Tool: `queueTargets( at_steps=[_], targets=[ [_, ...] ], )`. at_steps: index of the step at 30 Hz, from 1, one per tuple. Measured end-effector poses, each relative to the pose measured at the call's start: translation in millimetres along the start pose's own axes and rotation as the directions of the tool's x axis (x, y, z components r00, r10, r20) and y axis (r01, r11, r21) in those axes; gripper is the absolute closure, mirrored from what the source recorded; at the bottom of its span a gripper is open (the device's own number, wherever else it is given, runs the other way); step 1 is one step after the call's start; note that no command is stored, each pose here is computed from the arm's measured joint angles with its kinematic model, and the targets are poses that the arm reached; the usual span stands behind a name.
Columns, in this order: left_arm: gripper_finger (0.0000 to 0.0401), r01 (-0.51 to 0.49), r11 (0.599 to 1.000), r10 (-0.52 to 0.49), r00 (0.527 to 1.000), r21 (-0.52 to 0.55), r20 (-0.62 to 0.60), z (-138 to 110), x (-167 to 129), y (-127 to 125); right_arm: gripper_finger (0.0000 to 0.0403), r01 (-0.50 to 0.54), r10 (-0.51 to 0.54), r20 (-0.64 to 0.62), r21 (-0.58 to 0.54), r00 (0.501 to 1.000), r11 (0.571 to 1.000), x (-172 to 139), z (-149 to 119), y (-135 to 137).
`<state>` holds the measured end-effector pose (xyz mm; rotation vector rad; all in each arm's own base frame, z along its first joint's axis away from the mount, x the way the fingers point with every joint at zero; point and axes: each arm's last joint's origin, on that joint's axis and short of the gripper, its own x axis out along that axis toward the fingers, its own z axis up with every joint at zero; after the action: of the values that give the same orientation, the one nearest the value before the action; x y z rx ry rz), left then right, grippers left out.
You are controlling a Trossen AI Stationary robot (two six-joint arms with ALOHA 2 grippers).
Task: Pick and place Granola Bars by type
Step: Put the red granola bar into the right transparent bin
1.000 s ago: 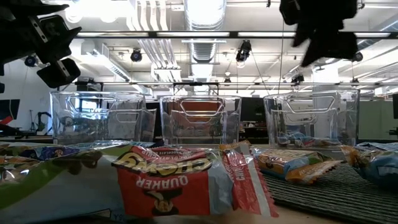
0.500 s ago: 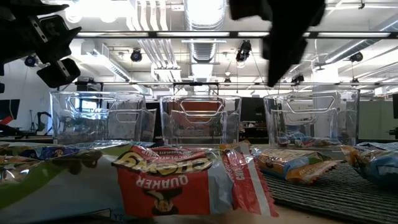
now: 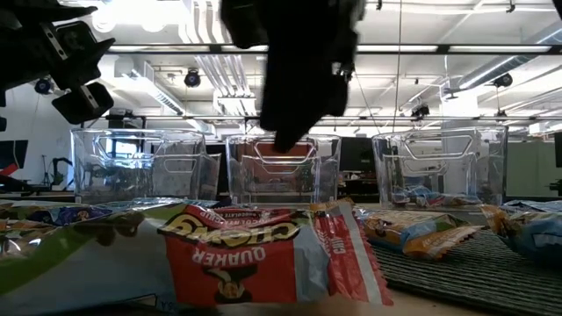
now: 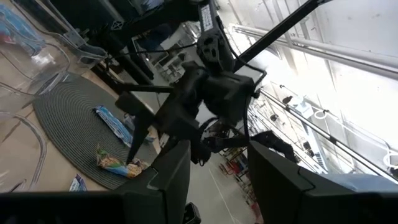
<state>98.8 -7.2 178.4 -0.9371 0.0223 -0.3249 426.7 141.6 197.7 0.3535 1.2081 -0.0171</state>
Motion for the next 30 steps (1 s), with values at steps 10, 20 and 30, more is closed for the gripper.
queueTargets(
  at_steps=[10,20,30],
  targets=[
    [0.0259,0.001,1.000,-0.001,1.000,0.001,0.000,0,0,0,0.0211,0.106,-0.098,-0.053,0.177,0.994,0.978,34,11,15],
    [0.0259,0.001,1.000,-0.001,1.000,0.000,0.000,0,0,0,0.0121,0.155,-0.144,-0.062,0.238,0.988,0.959,46,0,36],
    [0.0259,0.001,1.000,-0.001,1.000,0.001,0.001,0,0,0,0.0110,0.213,-0.199,-0.076,0.298,0.977,0.930,64,-7,32]
  ],
)
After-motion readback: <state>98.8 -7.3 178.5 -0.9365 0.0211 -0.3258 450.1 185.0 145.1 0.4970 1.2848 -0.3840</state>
